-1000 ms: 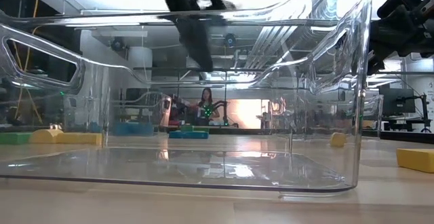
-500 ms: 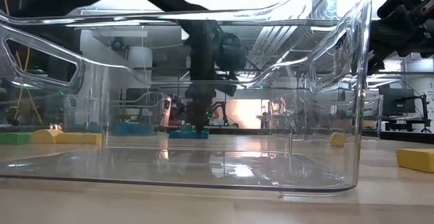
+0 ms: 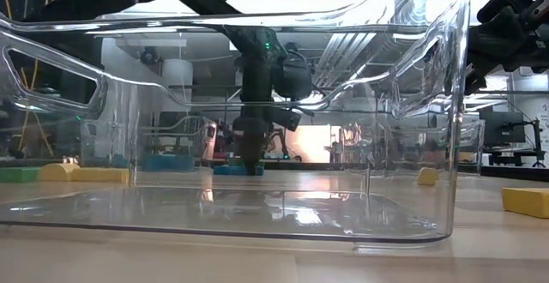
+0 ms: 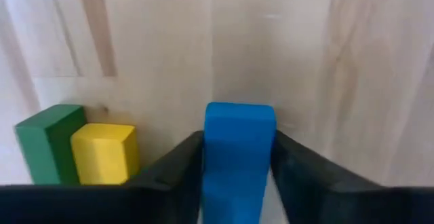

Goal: Sort blocks
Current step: Put the blue block into the left transparent bin

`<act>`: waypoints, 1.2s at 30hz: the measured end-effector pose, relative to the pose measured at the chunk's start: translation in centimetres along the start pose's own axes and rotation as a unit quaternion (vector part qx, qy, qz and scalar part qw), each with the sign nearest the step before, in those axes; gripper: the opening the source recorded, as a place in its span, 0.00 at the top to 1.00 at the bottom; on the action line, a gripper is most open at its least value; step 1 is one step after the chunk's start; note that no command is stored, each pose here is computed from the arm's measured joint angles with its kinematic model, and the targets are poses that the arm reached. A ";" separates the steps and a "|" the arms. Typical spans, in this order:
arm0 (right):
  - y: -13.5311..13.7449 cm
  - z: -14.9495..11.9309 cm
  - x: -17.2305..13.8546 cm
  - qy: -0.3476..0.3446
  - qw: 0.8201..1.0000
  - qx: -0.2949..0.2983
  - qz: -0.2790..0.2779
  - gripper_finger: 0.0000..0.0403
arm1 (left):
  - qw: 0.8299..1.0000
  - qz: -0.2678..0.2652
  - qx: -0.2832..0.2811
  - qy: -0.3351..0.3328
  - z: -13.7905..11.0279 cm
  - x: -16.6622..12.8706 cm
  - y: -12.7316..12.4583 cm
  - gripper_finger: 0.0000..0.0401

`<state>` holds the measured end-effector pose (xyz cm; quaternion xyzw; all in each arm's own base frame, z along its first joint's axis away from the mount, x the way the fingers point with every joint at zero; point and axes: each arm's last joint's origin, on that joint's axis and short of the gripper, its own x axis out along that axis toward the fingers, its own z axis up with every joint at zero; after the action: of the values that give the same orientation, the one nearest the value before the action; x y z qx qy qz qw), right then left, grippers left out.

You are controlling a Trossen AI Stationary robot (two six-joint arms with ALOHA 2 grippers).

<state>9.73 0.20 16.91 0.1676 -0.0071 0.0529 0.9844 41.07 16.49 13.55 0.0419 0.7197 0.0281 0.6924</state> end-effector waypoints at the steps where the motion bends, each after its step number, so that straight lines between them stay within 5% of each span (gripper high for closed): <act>1: 0.0 0.0 0.0 0.000 1.000 0.000 0.000 0.99 | 1.000 -0.003 -0.002 -0.001 0.0 0.0 0.0 0.76; 7: 0.0 0.0 0.0 0.000 1.000 0.000 0.000 0.99 | 1.000 -0.015 -0.019 -0.013 0.3 -1.7 0.3 0.82; 12: 0.0 0.0 0.0 0.000 1.000 0.000 0.000 0.99 | 0.994 0.022 -0.048 -0.091 0.3 -9.4 1.3 0.82; 16: 0.0 0.0 0.0 0.003 1.000 0.000 -0.001 0.99 | 0.977 0.044 -0.098 -0.184 -2.0 -15.7 2.0 0.82; 21: 0.0 0.0 0.0 0.003 1.000 0.000 -0.001 0.99 | 0.943 0.071 -0.208 -0.250 -7.6 -21.2 3.3 0.82; 26: 0.0 0.0 0.0 0.003 1.000 0.000 -0.001 0.99 | 0.915 0.094 -0.306 -0.247 -13.6 -19.9 3.7 0.82; 31: 0.0 0.0 0.0 0.003 1.000 0.000 -0.001 0.99 | 0.886 0.097 -0.382 -0.246 -19.3 -15.5 2.2 0.82; 36: 0.0 0.0 0.0 0.003 1.000 0.000 -0.001 0.99 | 0.855 0.107 -0.422 -0.282 -22.4 -13.2 0.9 0.79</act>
<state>9.78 0.21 16.87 0.1678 -0.0039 0.0524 0.9844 19.21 16.44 27.70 -0.1722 0.4034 0.3900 0.8096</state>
